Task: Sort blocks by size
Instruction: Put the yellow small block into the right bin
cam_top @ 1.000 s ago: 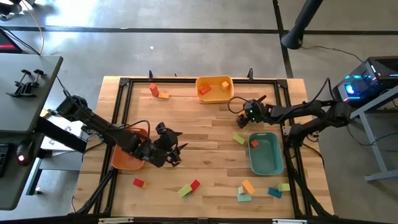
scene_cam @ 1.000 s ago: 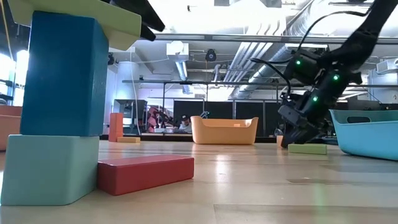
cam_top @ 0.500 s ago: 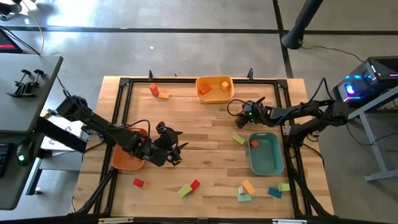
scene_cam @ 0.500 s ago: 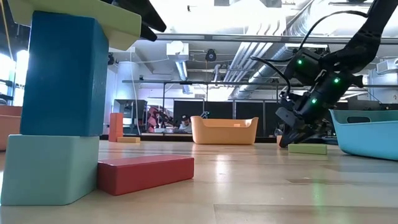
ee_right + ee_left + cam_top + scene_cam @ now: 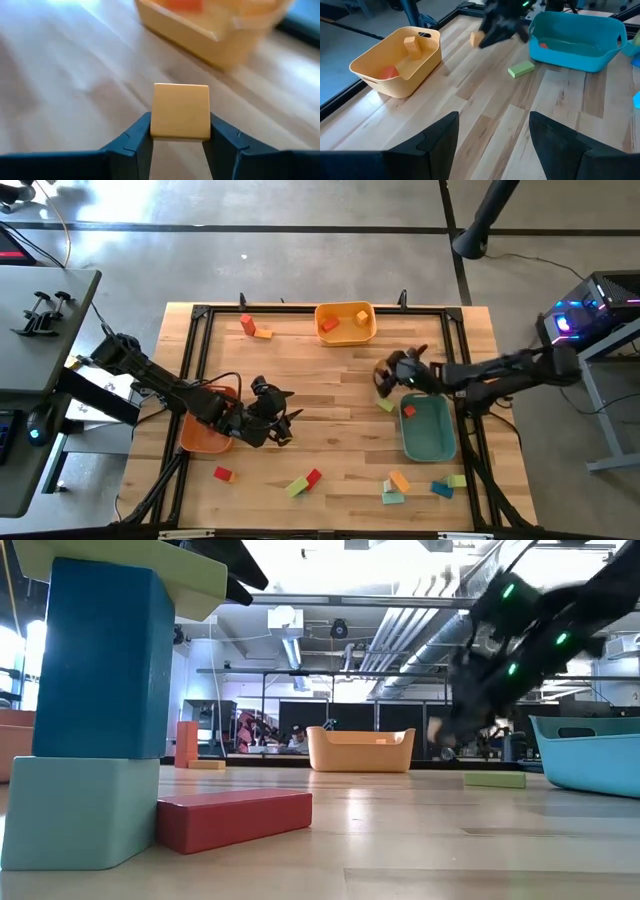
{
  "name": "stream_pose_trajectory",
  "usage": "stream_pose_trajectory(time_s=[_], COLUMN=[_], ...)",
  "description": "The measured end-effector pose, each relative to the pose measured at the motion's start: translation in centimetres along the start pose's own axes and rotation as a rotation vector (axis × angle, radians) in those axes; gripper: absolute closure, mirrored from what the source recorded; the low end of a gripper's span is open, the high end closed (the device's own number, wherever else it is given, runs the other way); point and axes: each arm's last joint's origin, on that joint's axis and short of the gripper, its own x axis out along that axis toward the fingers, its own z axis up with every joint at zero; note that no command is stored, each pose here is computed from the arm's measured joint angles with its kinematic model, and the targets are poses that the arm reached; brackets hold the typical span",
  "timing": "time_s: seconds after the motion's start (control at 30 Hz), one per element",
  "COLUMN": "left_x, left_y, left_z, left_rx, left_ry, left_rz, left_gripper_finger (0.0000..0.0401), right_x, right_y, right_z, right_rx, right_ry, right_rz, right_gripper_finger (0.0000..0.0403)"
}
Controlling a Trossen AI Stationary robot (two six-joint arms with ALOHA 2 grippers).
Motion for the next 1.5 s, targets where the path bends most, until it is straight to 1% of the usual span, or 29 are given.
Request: stream_pose_trajectory(time_s=[0.17,0.27,0.43,0.53,0.63,0.7,0.8,0.93,1.0,1.07,1.13,1.2,1.3,1.43,1.5], left_x=[0.0,0.0,0.0,0.0,0.0,0.0,0.0,0.0,0.1,0.1,0.3,0.4,0.6,0.8,0.8], left_y=[0.0,0.0,-0.1,-0.1,-0.1,-0.1,-0.1,-0.1,-0.1,0.0,0.1,0.2,0.4,0.6,0.6], left_z=[0.0,0.1,0.3,0.4,0.5,0.5,0.5,0.5,0.5,0.5,0.6,0.7,0.8,0.9,0.9], left_rx=[-0.007,-0.012,-0.021,-0.03,-0.031,-0.031,-0.031,-0.029,-0.03,-0.032,-0.036,-0.041,-0.048,-0.052,-0.048], left_ry=[0.0,-0.005,-0.027,-0.042,-0.043,-0.043,-0.043,-0.043,-0.044,-0.046,-0.047,-0.048,-0.049,-0.048,-0.048], left_rz=[0.0,0.001,-0.002,0.009,0.008,0.008,0.008,0.008,0.012,0.019,0.025,0.029,0.039,0.048,0.048], left_gripper_finger=[0.0172,0.0172,0.0172,0.0172,0.0172,0.0172,0.0172,0.0172,0.0172,0.0172,0.0172,0.0172,0.0172,0.0172,0.0172], right_x=[-5.1,-8.2,-12.5,-14.1,-15.2,-15.5,-15.6,-14.9,-14.3,-13.7,-13.2,-12.7,-12.1,-11.7,-11.6], right_y=[2.7,3.8,5.0,5.7,6.5,6.8,7.0,6.7,6.5,6.4,6.3,6.4,6.2,5.8,5.7], right_z=[0.5,0.7,1.3,1.5,1.2,0.7,-0.5,-2.9,-4.1,-5.1,-5.8,-6.2,-6.3,-6.1,-6.1], right_rx=[-0.045,-0.069,-0.094,-0.064,-0.029,-0.023,-0.006,0.029,0.043,0.057,0.06,0.065,0.064,0.063,0.058], right_ry=[-0.171,-0.199,-0.146,-0.093,-0.001,0.083,0.258,0.504,0.578,0.627,0.659,0.651,0.593,0.596,0.604], right_rz=[0.101,0.15,0.183,0.211,0.241,0.235,0.188,0.06,-0.015,-0.058,-0.074,-0.075,-0.077,-0.113,-0.118], right_gripper_finger=[0.0269,0.0269,0.0269,0.0269,0.0269,0.0269,0.0269,0.0264,0.026,0.0259,0.0258,0.0257,0.0256,0.0254,0.0246])
